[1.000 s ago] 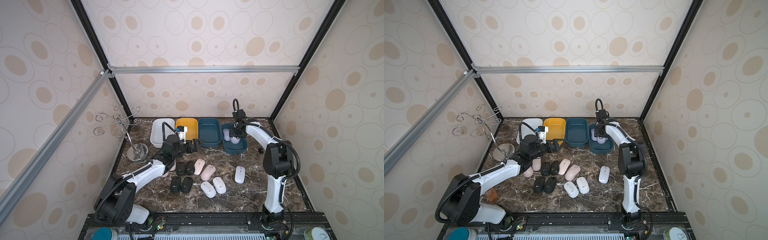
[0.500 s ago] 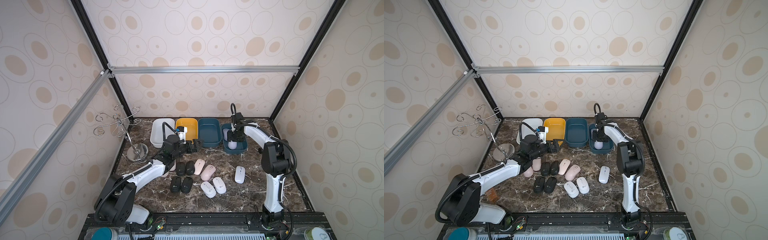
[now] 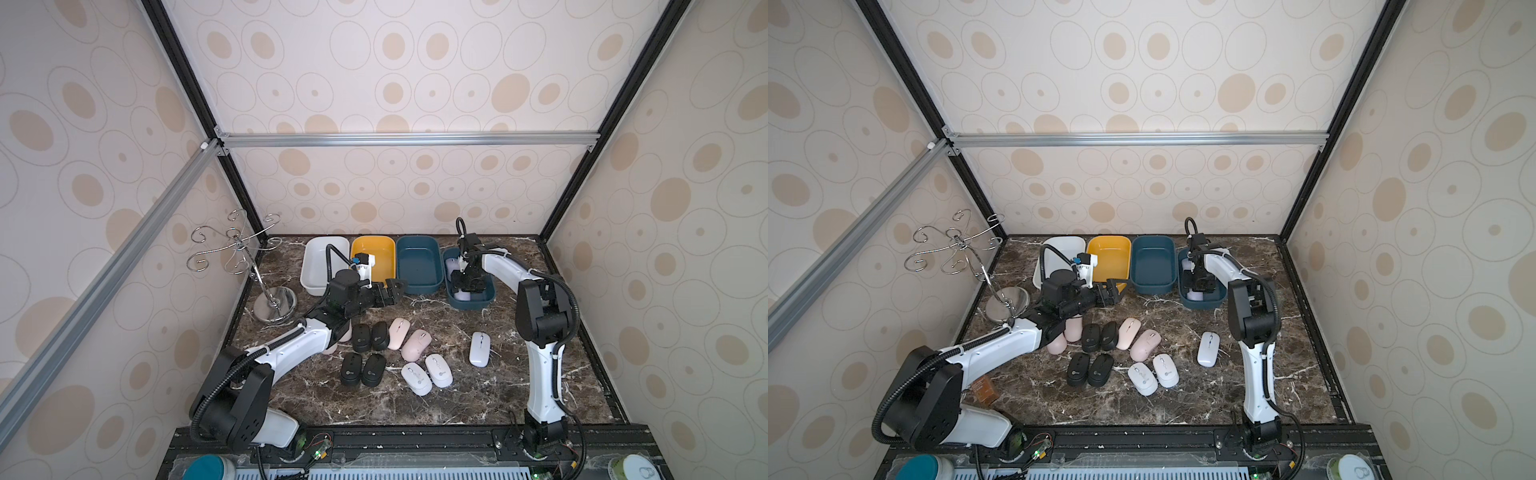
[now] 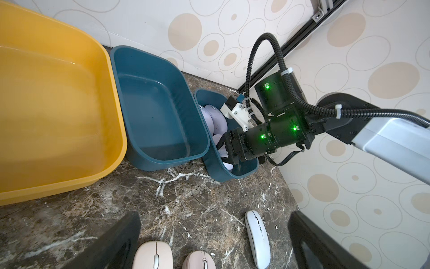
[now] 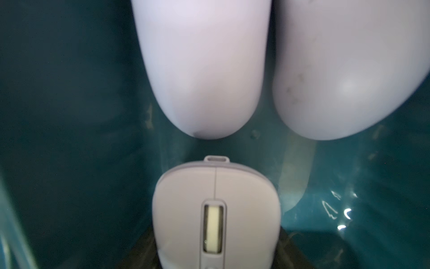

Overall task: Place the mice by color into the storage box
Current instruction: Place the mouse in the storage box.

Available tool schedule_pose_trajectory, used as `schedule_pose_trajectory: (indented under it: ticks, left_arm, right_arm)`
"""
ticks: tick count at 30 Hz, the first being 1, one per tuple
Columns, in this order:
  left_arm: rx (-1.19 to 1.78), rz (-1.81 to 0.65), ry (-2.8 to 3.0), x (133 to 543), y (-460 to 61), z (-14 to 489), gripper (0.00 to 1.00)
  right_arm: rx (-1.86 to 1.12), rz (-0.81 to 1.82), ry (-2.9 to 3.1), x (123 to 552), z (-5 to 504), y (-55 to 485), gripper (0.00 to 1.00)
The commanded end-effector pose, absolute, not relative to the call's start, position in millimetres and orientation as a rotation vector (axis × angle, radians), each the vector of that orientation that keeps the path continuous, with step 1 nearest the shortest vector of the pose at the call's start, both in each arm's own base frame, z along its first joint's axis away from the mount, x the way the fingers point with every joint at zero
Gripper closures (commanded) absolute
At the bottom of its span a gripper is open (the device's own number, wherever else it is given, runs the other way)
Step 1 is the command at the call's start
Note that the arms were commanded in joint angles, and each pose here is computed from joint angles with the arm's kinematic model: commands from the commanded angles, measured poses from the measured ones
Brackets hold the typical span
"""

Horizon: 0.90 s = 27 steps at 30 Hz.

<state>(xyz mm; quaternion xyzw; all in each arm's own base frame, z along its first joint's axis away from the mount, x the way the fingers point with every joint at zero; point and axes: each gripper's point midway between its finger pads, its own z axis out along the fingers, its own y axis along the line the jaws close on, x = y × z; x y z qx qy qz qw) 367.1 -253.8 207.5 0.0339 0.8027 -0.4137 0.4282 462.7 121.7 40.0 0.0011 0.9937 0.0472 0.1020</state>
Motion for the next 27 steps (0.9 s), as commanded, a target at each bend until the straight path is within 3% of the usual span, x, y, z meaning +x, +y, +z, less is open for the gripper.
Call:
schedule_pose_trajectory:
  ticks: [1,15,27]
  left_arm:
    - [0.107,-1.042,1.965,374.2,-256.3,224.2,0.00]
    - [0.109,-1.038,1.974,375.3,-256.7,220.3,0.00]
    - [0.109,-1.040,1.972,375.2,-256.7,221.5,0.00]
  right_arm:
    - [-0.035,0.169,2.983,455.2,32.4,127.4,0.50]
    - [-0.056,0.198,3.005,454.9,21.6,131.7,0.40]
    - [-0.036,0.163,2.876,466.3,82.5,126.7,0.32]
